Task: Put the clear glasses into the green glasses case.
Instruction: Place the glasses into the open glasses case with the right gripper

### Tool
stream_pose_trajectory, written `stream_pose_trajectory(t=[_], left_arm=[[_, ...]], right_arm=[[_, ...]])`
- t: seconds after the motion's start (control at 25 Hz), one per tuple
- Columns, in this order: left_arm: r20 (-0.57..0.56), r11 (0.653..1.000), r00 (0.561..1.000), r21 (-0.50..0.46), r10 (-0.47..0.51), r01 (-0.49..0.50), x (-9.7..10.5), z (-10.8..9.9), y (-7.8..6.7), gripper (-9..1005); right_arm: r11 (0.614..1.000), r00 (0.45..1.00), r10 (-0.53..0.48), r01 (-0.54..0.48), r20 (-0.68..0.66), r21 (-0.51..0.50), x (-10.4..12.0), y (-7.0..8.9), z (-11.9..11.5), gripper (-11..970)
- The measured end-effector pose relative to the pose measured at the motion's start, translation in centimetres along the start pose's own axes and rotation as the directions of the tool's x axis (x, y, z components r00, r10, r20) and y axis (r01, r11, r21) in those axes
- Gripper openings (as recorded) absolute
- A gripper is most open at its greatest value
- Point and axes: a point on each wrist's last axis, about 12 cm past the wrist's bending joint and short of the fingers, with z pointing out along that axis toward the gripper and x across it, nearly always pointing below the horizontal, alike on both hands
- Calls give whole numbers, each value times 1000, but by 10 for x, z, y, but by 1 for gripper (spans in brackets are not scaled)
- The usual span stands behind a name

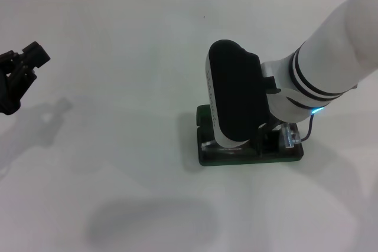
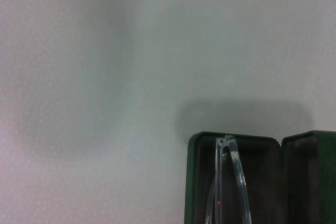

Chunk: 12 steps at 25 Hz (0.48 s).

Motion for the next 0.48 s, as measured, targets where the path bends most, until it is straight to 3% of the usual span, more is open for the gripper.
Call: stream_pose_trajectory(t=[0.48], left_arm=[[-1, 1000, 1000, 1, 0, 0, 0, 0, 0, 94]], right_arm=[[1000, 1000, -9, 9, 8, 8, -2, 1, -2, 96]])
